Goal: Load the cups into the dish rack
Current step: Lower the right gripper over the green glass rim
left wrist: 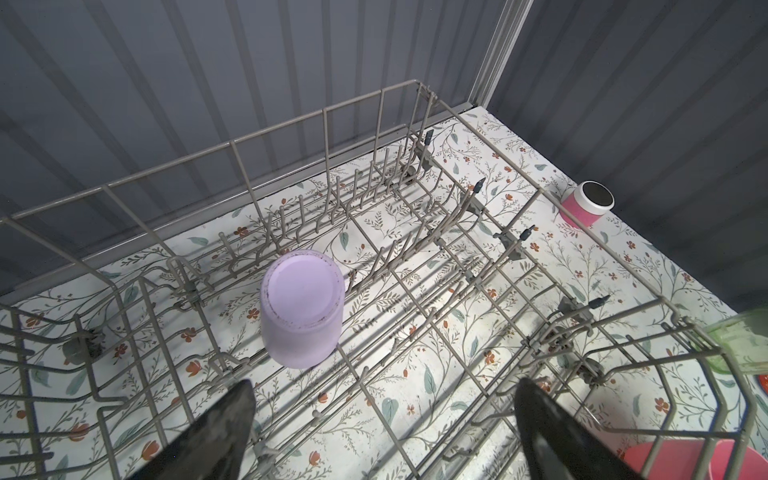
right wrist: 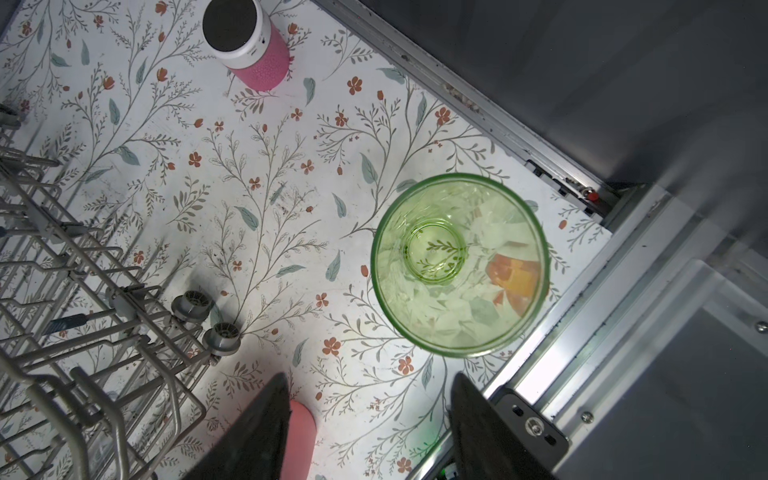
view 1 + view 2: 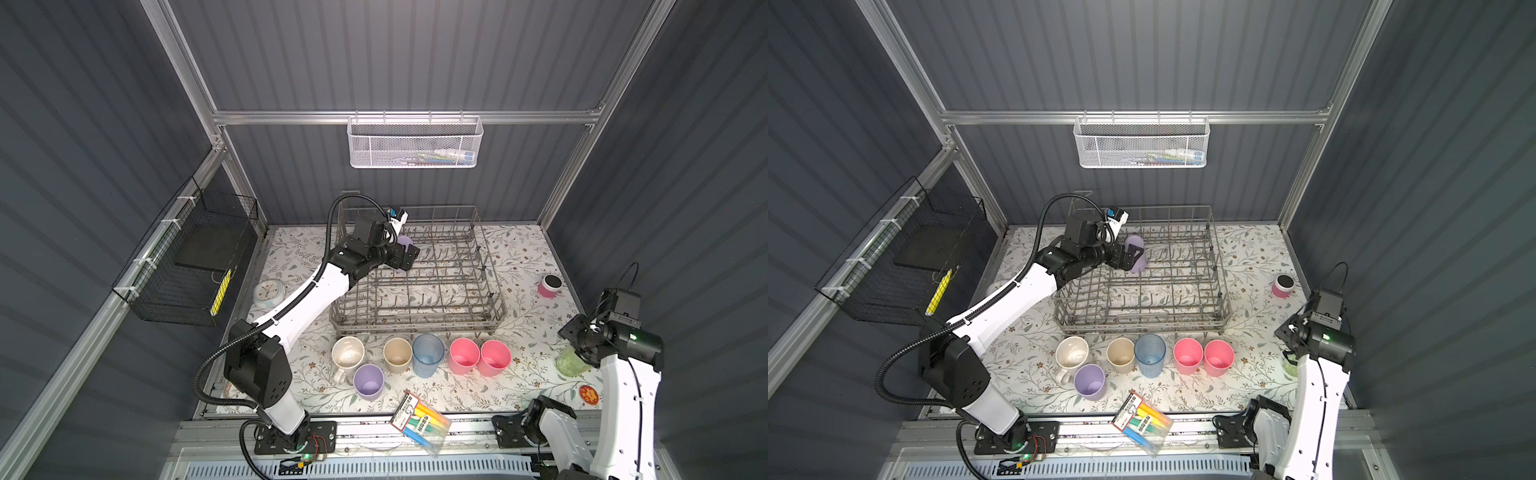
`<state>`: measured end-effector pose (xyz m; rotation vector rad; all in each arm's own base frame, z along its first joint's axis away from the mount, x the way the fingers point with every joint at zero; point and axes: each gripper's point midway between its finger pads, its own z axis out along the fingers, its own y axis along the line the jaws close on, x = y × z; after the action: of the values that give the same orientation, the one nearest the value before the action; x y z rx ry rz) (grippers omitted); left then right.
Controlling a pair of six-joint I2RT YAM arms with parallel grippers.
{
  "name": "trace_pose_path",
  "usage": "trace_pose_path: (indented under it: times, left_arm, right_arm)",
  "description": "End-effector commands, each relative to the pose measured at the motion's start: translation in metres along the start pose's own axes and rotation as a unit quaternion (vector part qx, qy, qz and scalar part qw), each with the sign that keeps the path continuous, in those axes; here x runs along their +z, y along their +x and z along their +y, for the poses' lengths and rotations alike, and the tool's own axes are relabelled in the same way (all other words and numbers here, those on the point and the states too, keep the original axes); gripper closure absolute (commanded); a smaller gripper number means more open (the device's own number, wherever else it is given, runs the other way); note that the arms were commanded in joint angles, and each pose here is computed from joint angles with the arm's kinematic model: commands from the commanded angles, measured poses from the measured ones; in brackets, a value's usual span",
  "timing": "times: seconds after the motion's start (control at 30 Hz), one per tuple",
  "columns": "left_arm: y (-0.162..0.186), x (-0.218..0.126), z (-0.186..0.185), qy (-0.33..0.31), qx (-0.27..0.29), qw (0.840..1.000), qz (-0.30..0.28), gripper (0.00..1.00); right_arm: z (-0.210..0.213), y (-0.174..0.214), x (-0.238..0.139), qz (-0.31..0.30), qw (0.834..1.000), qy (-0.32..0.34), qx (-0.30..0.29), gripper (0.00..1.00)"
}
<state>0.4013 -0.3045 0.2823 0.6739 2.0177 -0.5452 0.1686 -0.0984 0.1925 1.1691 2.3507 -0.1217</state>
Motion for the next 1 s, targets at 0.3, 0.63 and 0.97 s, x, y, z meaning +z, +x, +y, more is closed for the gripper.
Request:
trace_pose_path:
  times: [0.3,0.63,0.97]
  left_arm:
    - [0.009,0.011,-0.003,0.007,0.007,1.0,0.02,0.03]
    - [0.006,0.012,-0.002,0.006,-0.001,1.0,0.022,0.03]
    - [0.014,0.014,-0.002,0.006,-0.002,1.0,0.026,0.03]
  right_arm:
    - [-0.016,-0.007,0.021,-0.001,0.998,0.052,0.036,0.37]
    - [-0.01,-0.012,0.037,0.011,0.998,0.048,0.046,0.38]
    - [-0.002,-0.01,0.052,0.039,0.996,0.034,0.073,0.41]
